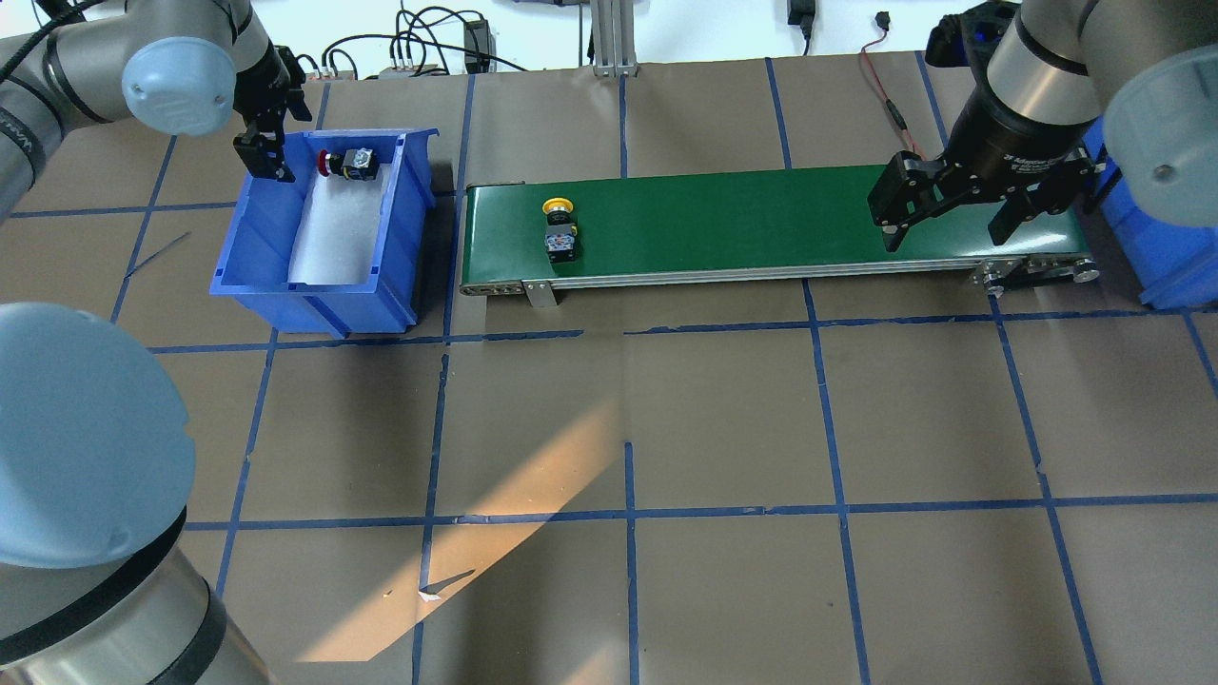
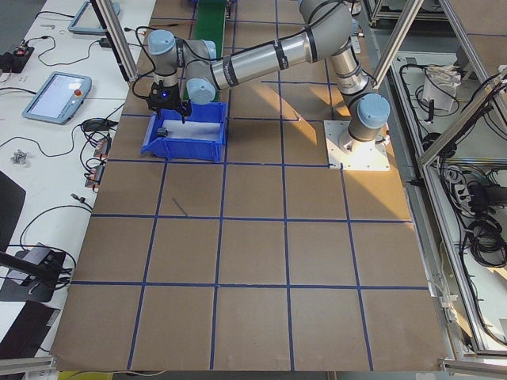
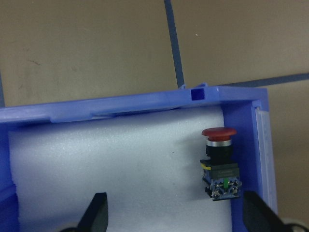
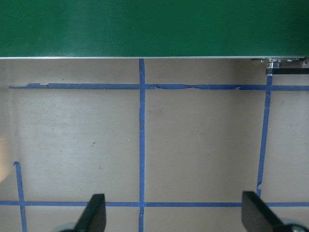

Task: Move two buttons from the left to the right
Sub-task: 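Raise the left gripper and move it back over the blue bin, then lower the left gripper and grasp the red push-button in the bin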

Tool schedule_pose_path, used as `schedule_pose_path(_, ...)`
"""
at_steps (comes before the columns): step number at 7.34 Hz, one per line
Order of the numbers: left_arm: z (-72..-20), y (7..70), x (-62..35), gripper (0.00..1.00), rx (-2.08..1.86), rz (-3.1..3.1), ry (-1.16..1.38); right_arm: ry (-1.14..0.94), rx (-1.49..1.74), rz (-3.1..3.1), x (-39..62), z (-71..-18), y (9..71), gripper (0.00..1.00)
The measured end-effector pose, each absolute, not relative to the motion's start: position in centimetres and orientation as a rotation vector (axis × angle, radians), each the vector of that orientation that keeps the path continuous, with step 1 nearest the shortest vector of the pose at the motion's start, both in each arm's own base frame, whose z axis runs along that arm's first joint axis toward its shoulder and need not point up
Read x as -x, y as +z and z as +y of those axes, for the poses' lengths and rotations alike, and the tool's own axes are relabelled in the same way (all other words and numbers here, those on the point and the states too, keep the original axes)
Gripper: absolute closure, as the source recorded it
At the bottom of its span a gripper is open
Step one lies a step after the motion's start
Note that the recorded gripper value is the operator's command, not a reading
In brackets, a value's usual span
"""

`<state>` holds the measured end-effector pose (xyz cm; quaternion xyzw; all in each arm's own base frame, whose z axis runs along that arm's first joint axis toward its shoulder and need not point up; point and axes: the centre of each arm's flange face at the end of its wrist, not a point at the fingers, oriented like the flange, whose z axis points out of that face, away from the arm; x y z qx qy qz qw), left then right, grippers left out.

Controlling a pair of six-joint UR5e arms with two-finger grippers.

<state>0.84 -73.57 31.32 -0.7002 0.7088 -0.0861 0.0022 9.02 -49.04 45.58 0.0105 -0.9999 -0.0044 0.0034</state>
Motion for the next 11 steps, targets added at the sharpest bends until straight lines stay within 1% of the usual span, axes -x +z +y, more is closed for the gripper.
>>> schedule_pose_path(2,-74.9,30.0,-1.2,0.04,2.312,2.133,-0.300,-0.014,-0.034,-3.135,-9.0,-49.1,45.6,0.00)
schedule_pose_path(5,-77.5,27.1,-1.5,0.06,2.316,2.128,-0.284,-0.016,-0.034,-3.135,-9.0,-49.1,45.5,0.00)
schedule_pose_path(11,-78.4,22.8,-1.7,0.05,2.284,2.136,-0.227,-0.016,-0.034,-3.135,-9.0,-49.1,45.5,0.00)
